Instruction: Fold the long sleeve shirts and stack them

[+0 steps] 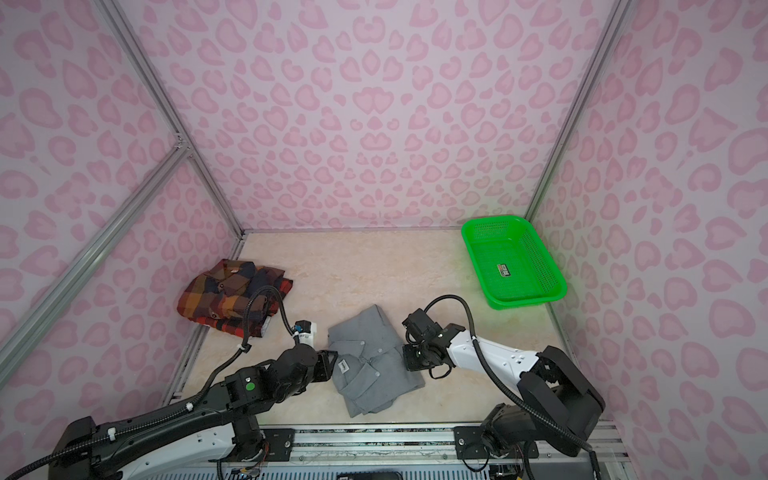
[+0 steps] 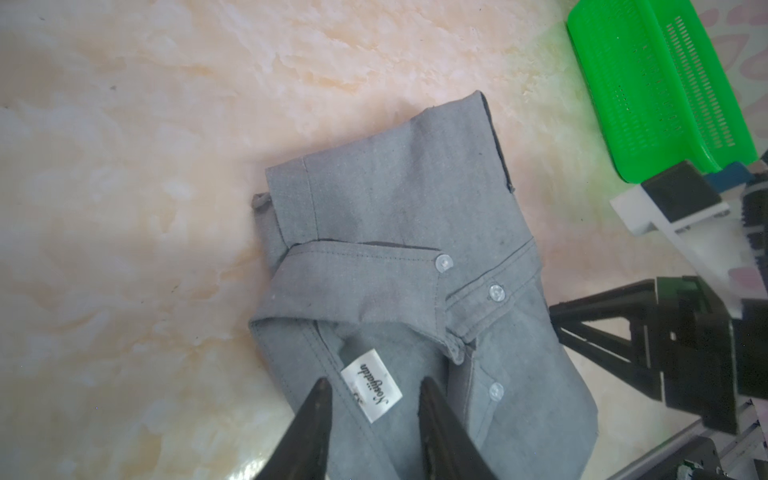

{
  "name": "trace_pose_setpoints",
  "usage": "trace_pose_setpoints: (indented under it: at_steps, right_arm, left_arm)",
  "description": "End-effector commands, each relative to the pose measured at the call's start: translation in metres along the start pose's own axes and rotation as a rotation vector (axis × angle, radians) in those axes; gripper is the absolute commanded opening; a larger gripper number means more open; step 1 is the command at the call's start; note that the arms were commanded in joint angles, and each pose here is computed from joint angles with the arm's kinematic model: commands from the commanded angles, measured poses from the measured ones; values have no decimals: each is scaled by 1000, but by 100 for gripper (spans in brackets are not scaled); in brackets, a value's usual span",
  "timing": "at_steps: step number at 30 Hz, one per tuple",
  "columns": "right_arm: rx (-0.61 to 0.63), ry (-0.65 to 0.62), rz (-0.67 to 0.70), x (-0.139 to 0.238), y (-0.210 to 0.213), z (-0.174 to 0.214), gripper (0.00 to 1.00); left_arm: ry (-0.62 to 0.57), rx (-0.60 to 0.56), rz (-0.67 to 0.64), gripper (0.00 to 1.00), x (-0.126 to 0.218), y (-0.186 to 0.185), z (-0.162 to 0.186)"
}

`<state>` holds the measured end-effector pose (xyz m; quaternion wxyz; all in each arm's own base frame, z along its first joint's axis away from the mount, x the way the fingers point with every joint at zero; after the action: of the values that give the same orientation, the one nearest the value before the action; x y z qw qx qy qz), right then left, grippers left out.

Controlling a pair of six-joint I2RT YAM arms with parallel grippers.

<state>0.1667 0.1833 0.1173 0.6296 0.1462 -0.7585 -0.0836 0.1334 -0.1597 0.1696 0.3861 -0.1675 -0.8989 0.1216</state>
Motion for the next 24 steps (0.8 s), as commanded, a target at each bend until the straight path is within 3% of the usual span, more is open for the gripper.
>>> trace_pose_setpoints:
  at_steps: [1,5,11,17,24]
  right_arm:
    - [-10,2,-25,-1,14,21,27]
    - [-12,14,-140,-7,42,45,27]
    - [68,76,-253,-26,97,49,28]
    - [150,8,-136,1,100,23,28]
    - [326,-24,-151,25,107,-18,28]
  left_arm:
    - [-63,-26,13,38,1,-8,-17]
    - [-93,-41,15,38,4,-12,-36]
    - [-99,-41,22,39,8,-16,-62]
    - [-92,-34,15,40,27,-12,-66]
    - [-125,2,-15,42,48,6,-58]
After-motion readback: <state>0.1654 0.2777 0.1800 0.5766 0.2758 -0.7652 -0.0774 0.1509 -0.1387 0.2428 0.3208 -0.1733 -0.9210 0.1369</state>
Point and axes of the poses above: each gripper's point midway between its finger pads, its own x axis back along the fingers, its own y axis along the line the jaws close on, z = x × y, the point moved 9 cm from there along x, back along the fingers, and after that the axes turned 8 degrees about -x, right-handed, at the moved point
